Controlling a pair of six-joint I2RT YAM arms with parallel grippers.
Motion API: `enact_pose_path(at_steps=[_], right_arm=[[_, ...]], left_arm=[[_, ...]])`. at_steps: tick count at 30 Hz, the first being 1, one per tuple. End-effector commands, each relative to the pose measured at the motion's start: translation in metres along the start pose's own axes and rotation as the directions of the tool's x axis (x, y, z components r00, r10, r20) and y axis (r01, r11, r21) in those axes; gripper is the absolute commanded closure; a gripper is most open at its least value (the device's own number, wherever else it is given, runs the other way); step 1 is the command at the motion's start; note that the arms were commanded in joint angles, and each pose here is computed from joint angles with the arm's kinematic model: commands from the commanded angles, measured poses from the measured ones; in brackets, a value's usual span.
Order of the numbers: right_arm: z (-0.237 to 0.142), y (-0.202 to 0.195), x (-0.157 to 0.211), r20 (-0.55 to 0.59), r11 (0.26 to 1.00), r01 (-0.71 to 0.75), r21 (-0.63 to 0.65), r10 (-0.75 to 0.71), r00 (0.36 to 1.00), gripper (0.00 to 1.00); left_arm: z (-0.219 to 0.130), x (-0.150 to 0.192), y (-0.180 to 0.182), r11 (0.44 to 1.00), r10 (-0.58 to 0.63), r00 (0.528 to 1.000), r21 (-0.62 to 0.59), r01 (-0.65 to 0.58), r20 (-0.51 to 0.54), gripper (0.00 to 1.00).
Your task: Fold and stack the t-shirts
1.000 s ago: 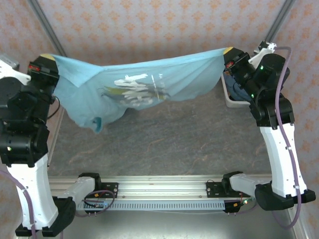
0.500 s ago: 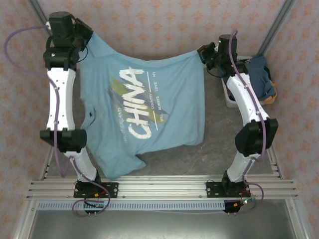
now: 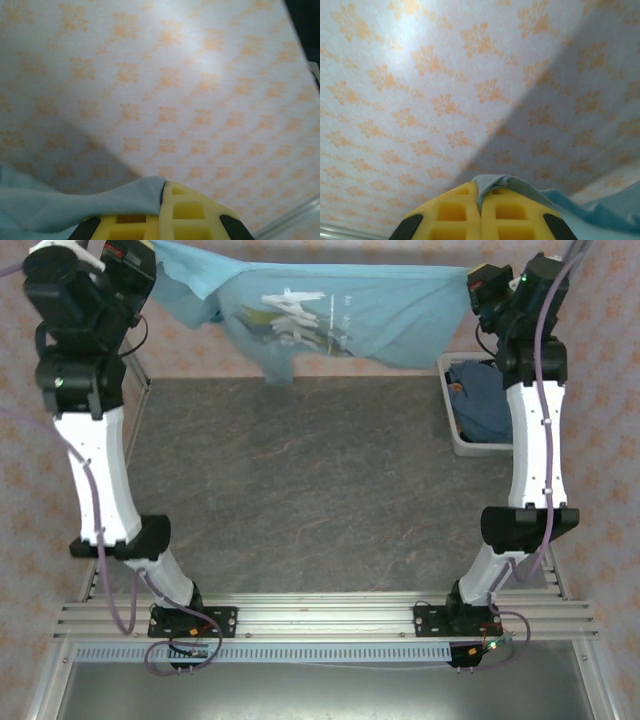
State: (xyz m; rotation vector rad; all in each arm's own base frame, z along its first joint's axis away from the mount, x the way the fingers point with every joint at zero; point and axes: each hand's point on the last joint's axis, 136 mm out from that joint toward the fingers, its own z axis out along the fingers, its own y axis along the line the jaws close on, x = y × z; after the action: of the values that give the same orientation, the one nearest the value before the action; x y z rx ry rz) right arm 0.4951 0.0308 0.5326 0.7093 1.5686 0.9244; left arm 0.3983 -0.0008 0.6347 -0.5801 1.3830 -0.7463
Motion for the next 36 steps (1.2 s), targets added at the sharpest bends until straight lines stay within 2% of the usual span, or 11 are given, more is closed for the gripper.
enact_pose_path(at_steps=[1, 5, 6, 10, 14, 16, 20, 25, 30, 33, 36], right_arm=[[0.001, -0.06, 0.025, -0.079, 0.977, 0.042, 0.209, -0.026, 0.997, 1.0], [-0.016, -0.157, 0.073, -0.137, 0.899, 0.032, 0.436, 0.031, 0.99, 1.0], [-0.023, -0.183, 0.089, -0.155, 0.874, 0.035, 0.485, 0.047, 0.987, 1.0], [-0.058, -0.274, 0.155, -0.23, 0.768, 0.03, 0.64, 0.155, 0.961, 1.0], [-0.093, -0.339, 0.209, -0.304, 0.67, 0.086, 0.738, 0.216, 0.928, 1.0], [-0.116, -0.361, 0.224, -0.33, 0.601, 0.138, 0.788, 0.222, 0.918, 1.0], [-0.178, -0.384, 0.232, -0.345, 0.408, 0.241, 0.88, 0.202, 0.917, 1.0], [-0.226, -0.396, 0.256, -0.36, 0.344, 0.271, 0.899, 0.227, 0.905, 1.0], [-0.251, -0.413, 0.267, -0.37, 0.28, 0.299, 0.912, 0.25, 0.895, 1.0], [-0.269, -0.411, 0.25, -0.37, 0.198, 0.332, 0.922, 0.199, 0.907, 1.0], [-0.284, -0.407, 0.238, -0.349, 0.165, 0.324, 0.932, 0.162, 0.923, 1.0]], left_arm=[[-0.009, 0.049, 0.038, 0.987, 0.07, 0.987, -0.133, -0.09, -0.148, 1.0], [-0.037, 0.154, 0.121, 0.944, -0.033, 0.939, -0.319, -0.083, -0.342, 1.0], [-0.054, 0.181, 0.151, 0.911, -0.068, 0.925, -0.401, -0.096, -0.374, 1.0], [-0.119, 0.279, 0.244, 0.792, -0.178, 0.847, -0.584, -0.178, -0.5, 1.0], [-0.176, 0.376, 0.323, 0.696, -0.346, 0.723, -0.68, -0.23, -0.598, 1.0], [-0.204, 0.406, 0.351, 0.64, -0.413, 0.678, -0.724, -0.259, -0.608, 1.0], [-0.24, 0.427, 0.371, 0.555, -0.475, 0.63, -0.765, -0.328, -0.615, 1.0], [-0.266, 0.417, 0.373, 0.458, -0.502, 0.629, -0.799, -0.389, -0.594, 1.0], [-0.271, 0.435, 0.375, 0.445, -0.568, 0.607, -0.828, -0.341, -0.556, 1.0], [-0.277, 0.44, 0.373, 0.418, -0.583, 0.58, -0.823, -0.386, -0.568, 1.0], [-0.281, 0.439, 0.365, 0.406, -0.568, 0.577, -0.809, -0.424, -0.587, 1.0]])
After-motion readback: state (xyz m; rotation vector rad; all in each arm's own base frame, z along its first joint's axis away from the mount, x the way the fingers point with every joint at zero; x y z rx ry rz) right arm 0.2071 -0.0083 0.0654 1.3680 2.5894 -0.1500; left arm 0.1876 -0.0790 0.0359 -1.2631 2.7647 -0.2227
